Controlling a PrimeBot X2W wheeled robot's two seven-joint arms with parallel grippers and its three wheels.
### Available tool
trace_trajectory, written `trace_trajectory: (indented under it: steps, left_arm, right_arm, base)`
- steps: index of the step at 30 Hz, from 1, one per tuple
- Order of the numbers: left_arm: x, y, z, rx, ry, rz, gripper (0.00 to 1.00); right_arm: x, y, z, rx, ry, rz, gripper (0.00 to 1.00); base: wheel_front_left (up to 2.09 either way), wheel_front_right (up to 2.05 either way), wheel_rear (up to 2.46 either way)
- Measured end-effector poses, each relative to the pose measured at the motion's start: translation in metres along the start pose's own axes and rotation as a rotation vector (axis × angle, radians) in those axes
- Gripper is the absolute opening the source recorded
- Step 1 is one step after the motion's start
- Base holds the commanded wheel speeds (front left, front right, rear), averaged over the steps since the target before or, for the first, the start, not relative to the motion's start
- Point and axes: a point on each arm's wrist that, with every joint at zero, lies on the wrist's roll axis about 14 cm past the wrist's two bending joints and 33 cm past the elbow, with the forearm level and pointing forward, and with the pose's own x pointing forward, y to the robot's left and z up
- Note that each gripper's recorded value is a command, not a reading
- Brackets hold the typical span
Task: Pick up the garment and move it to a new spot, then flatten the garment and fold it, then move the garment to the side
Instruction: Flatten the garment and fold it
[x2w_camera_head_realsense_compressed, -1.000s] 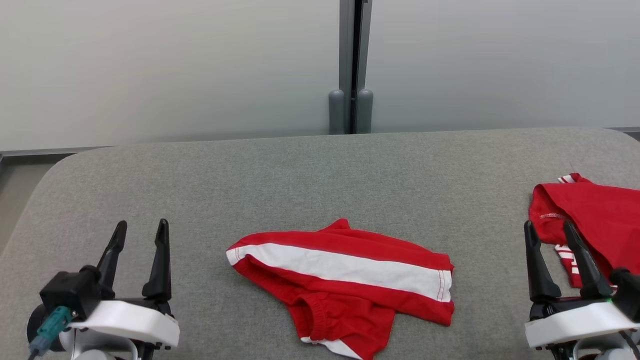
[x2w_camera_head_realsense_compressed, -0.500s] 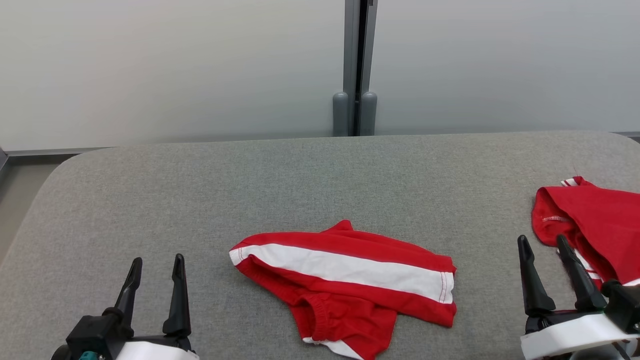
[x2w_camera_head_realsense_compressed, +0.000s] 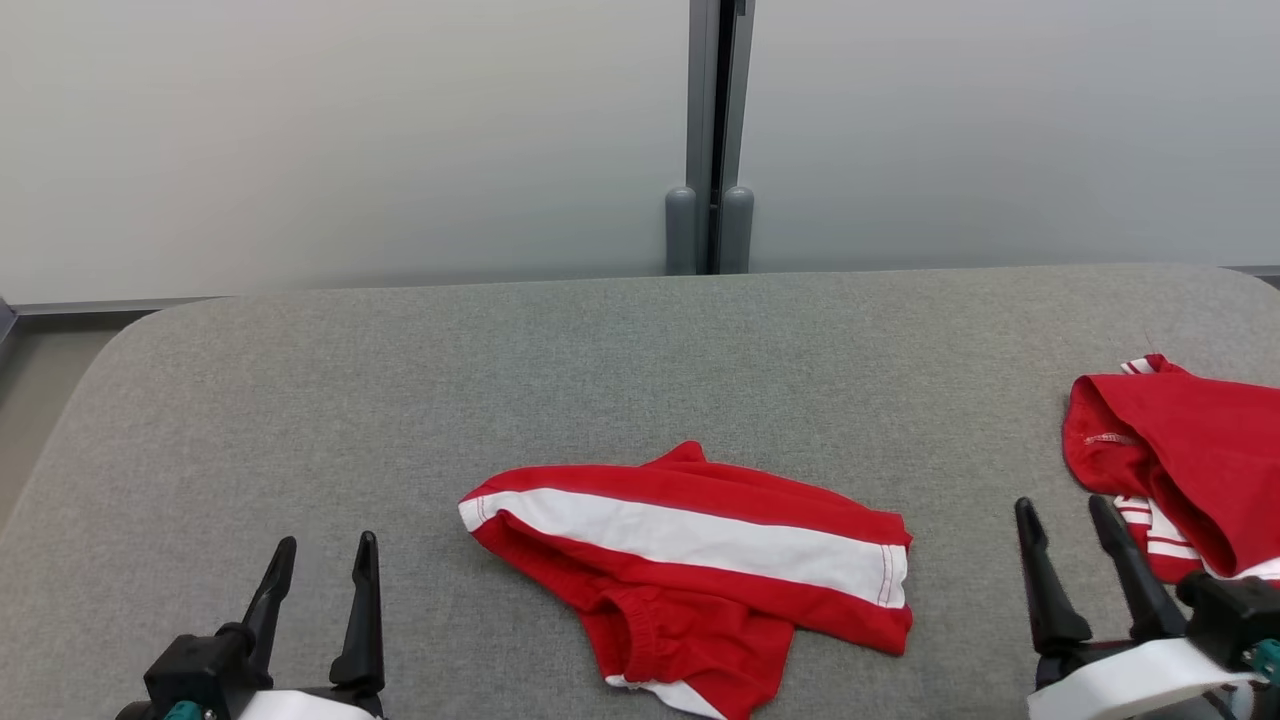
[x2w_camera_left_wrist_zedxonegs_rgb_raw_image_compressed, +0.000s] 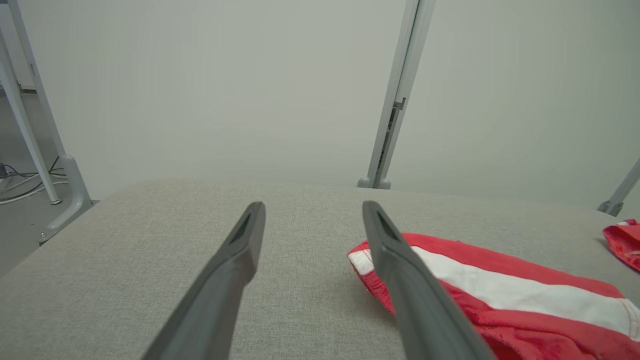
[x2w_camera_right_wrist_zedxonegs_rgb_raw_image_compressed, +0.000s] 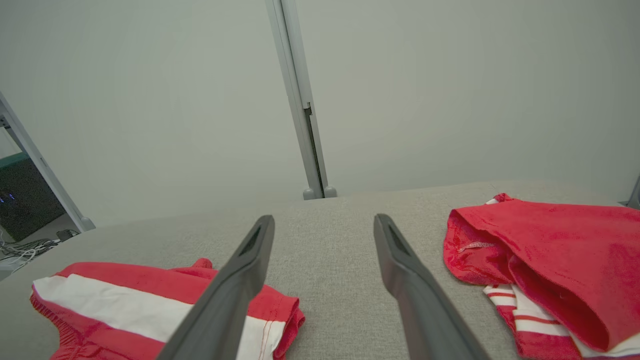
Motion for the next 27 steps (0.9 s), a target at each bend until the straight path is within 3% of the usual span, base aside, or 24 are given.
trace_trajectory:
  steps: [7,12,27]
  left_arm:
    - [0.001,-0.007,-0.023,-0.083,0.17,-0.045,1.0]
    - [0.005,-0.02,-0.041,-0.123,0.323,-0.131,1.0]
    - [0.037,-0.05,-0.077,-0.21,0.533,-0.267,1.0]
  right_arm:
    - [-0.005,0.033,-0.055,0.077,0.288,0.105,1.0]
    - [-0.005,0.038,-0.081,0.109,0.427,0.121,1.0]
    - [0.016,0.041,-0.122,0.144,0.59,0.141,1.0]
  base:
    - [0.0,0.0,0.0]
    - [0.0,0.0,0.0]
    - [0.0,0.0,0.0]
